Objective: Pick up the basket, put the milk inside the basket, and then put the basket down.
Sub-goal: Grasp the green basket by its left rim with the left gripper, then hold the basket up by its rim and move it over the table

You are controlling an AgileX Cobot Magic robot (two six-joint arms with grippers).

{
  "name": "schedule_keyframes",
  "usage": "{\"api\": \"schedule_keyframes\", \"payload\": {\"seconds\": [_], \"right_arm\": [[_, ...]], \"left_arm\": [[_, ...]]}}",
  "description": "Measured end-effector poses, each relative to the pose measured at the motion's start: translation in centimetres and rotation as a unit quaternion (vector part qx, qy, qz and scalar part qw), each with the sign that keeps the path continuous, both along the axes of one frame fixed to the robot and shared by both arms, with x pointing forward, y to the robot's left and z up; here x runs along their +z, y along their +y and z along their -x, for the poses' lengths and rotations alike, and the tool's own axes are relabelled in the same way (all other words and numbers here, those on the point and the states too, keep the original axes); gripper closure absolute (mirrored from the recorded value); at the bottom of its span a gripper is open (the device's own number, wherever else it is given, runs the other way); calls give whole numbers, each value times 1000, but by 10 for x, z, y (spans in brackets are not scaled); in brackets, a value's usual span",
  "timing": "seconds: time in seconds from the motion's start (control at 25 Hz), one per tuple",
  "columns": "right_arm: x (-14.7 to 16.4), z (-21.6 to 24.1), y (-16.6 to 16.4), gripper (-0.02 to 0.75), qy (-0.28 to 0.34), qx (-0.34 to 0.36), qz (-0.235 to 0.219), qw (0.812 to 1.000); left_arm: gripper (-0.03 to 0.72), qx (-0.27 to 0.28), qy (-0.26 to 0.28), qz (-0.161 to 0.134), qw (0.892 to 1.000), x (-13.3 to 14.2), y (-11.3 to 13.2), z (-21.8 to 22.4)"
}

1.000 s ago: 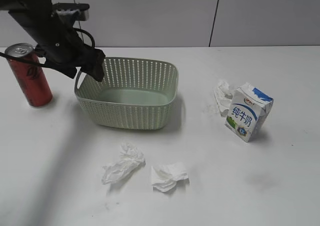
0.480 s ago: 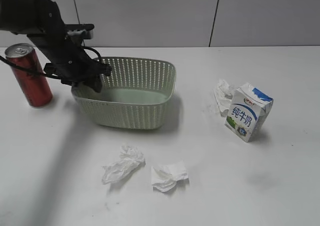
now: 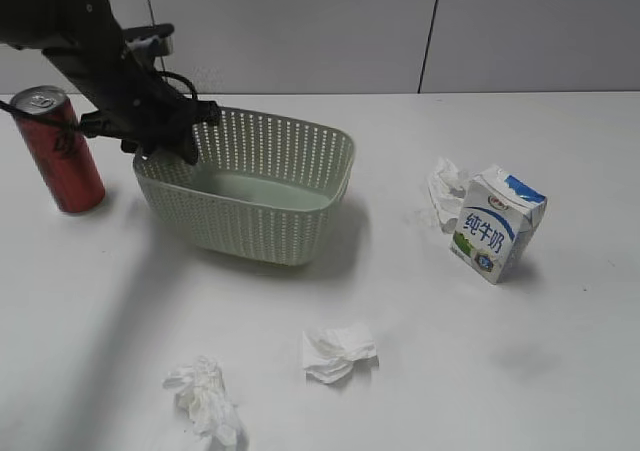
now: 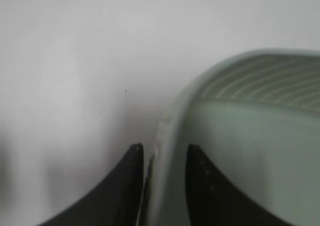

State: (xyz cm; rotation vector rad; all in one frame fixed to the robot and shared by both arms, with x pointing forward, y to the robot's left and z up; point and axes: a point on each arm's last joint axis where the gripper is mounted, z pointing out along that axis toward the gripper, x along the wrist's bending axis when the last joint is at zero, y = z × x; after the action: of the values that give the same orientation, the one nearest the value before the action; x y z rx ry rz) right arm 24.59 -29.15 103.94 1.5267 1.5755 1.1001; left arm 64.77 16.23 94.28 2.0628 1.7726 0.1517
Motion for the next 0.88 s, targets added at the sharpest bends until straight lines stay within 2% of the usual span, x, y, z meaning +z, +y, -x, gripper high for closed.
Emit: {"api": "schedule_keyframes", "payload": {"seconds": [0.28, 0.56, 0.76, 0.88], "right_arm": [[0, 0, 0, 164, 0, 0, 0, 1000], [2, 1, 0, 164, -4, 0, 0, 1000], [26, -5, -1, 163, -84, -7, -6, 996], [34, -20, -1, 163, -102, -6, 7, 995]], "left_arm": [[462, 40, -26, 28, 998, 41, 1, 8], [462, 57, 3, 28, 998, 44, 2, 14], [462, 59, 6, 29, 998, 47, 2, 16], [462, 61, 0, 32, 998, 51, 2, 16]]}}
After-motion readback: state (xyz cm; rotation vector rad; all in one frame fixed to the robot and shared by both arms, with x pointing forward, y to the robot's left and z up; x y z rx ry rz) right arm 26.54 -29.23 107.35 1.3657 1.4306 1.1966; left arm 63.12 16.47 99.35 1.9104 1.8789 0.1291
